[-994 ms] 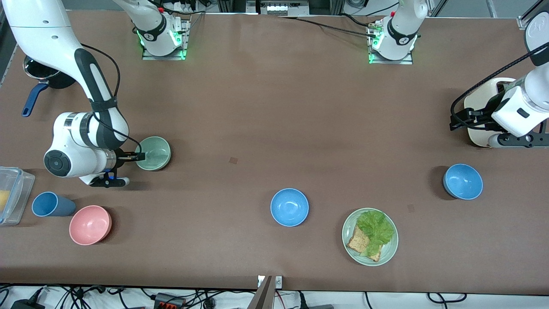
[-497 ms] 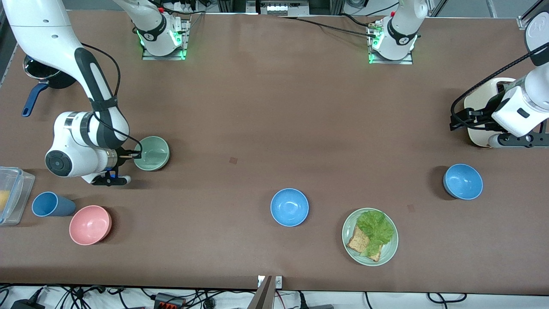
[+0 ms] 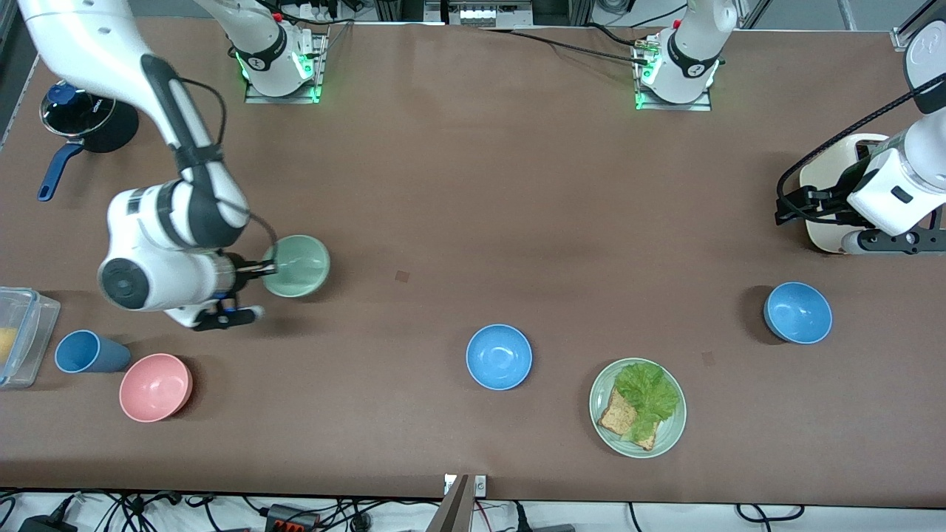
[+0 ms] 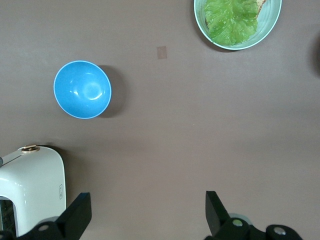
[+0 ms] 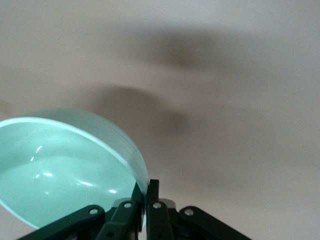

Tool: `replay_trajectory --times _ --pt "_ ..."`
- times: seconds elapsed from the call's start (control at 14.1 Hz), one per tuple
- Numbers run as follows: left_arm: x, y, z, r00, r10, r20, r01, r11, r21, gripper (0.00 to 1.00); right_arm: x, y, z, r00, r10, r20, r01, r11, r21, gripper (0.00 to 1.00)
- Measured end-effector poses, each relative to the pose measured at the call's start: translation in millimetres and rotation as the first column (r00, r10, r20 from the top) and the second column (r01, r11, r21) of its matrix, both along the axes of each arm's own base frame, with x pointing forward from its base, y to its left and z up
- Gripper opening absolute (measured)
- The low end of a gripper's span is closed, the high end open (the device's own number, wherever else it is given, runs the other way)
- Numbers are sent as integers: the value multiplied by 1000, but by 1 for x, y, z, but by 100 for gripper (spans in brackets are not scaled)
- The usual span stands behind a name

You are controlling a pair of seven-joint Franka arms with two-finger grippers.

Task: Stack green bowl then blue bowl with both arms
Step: 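Slide the green bowl with the right gripper toward the table middle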

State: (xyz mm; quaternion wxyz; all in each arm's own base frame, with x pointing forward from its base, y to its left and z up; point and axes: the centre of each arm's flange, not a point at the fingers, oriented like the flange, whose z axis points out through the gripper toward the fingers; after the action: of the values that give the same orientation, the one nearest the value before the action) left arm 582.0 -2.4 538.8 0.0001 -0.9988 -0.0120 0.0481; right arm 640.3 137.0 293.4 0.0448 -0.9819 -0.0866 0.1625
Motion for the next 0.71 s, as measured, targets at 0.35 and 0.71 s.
replay_trajectory --times 0.35,0.71 --pt "0 0 -1 1000 0 -2 0 1000 0 100 -56 176 -5 1000 6 8 -6 999 -54 4" --pt "6 4 -20 999 6 -38 -6 1000 -3 100 -109 283 -40 996 -87 -11 87 996 -21 4"
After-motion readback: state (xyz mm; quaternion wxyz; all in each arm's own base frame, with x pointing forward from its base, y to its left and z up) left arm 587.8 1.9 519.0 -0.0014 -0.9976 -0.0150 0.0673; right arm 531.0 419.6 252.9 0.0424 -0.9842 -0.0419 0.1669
